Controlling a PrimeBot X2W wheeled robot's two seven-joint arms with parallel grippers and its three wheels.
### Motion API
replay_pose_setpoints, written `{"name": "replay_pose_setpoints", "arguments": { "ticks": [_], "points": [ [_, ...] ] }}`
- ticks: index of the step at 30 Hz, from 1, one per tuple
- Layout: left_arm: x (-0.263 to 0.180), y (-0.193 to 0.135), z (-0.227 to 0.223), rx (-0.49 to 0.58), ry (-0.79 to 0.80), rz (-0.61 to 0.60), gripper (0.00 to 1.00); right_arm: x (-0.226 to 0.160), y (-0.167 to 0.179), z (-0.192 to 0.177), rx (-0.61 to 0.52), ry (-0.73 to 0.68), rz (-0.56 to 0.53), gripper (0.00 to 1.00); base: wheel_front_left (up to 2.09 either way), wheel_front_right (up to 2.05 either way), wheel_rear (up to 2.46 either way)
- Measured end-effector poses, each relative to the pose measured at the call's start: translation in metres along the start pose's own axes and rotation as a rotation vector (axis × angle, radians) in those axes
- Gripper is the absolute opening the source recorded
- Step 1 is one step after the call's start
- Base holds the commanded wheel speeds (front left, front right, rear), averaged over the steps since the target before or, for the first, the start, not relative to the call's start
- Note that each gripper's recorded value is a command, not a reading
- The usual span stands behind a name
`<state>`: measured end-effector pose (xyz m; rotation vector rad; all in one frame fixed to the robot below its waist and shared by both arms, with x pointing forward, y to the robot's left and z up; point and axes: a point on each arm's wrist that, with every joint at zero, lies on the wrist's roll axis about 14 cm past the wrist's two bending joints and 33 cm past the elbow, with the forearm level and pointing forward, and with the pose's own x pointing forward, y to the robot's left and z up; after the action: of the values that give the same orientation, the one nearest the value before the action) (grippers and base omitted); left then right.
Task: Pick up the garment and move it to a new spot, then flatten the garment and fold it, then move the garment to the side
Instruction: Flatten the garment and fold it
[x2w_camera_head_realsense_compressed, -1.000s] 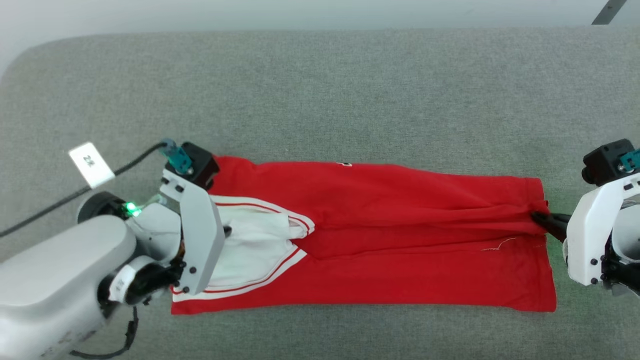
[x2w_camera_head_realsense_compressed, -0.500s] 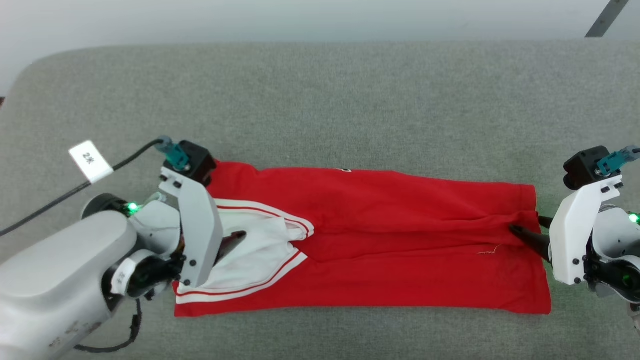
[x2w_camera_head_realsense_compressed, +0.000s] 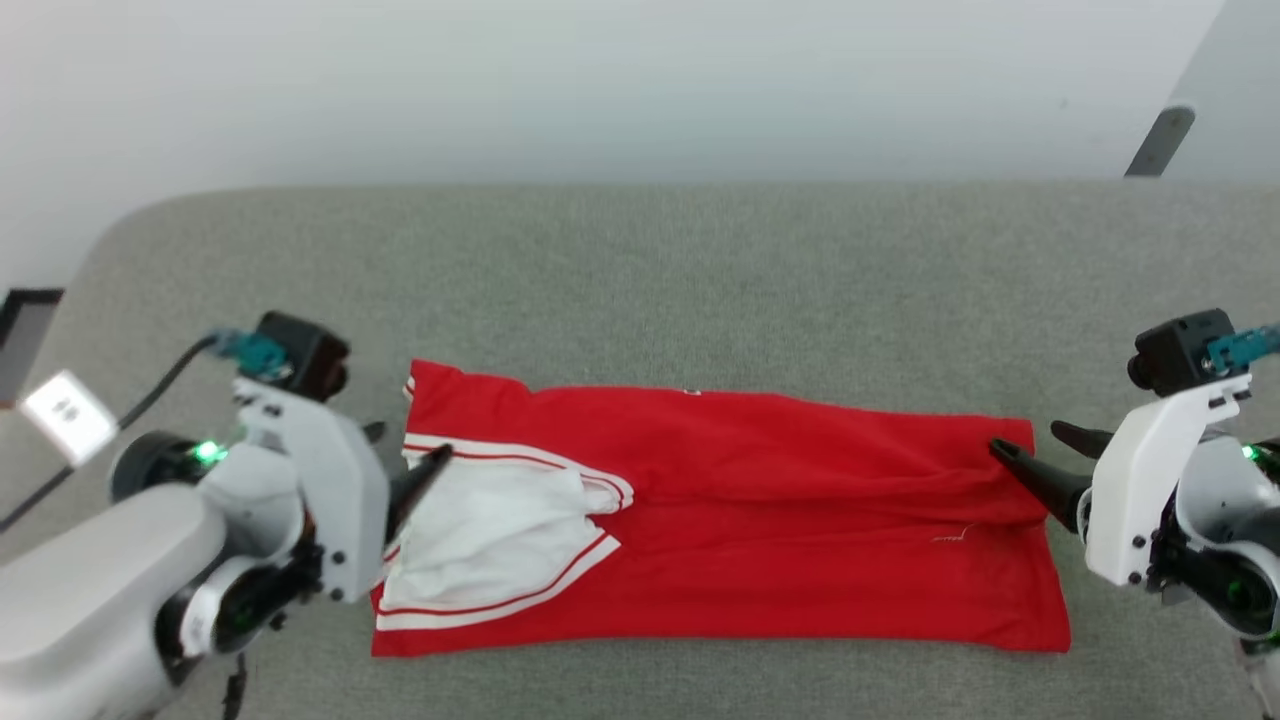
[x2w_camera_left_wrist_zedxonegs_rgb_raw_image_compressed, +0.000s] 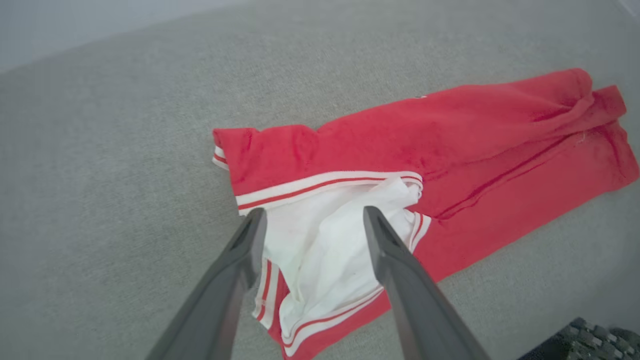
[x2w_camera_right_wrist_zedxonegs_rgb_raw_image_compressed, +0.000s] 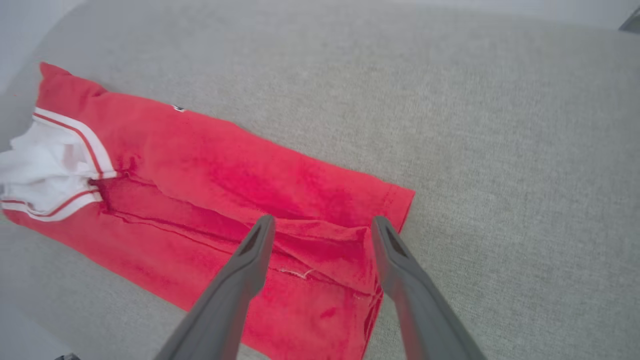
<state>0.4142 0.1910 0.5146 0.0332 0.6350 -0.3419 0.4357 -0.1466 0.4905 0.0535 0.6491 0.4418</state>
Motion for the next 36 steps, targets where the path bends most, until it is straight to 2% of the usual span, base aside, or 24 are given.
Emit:
{"name": "replay_pose_setpoints", "arguments": {
  "ticks": [5, 12, 15, 25, 36],
  "points": [
    [-0.027, 0.012, 0.006, 0.002, -0.148, 0.068, 1.00, -0.019, 0.009, 0.008, 0.021, -0.133, 0.010, 1.00, 0.00, 0.00, 0.00],
    [-0.064, 0.025, 0.021, -0.018, -0.384, 0.150, 1.00, -0.045, 0.003, 0.015, 0.045, -0.297, -0.027, 1.00, 0.00, 0.00, 0.00],
    [-0.079, 0.033, 0.025, -0.023, -0.479, 0.195, 1.00, -0.049, -0.003, 0.009, 0.059, -0.315, -0.047, 1.00, 0.00, 0.00, 0.00],
    [-0.116, 0.056, 0.028, -0.030, -0.659, 0.370, 1.00, -0.040, -0.027, -0.017, 0.107, -0.234, -0.117, 1.00, 0.00, 0.00, 0.00],
    [-0.140, 0.068, -0.020, -0.097, -0.735, 0.510, 1.00, -0.012, -0.035, -0.043, 0.158, -0.052, -0.126, 1.00, 0.00, 0.00, 0.00]
  ]
}}
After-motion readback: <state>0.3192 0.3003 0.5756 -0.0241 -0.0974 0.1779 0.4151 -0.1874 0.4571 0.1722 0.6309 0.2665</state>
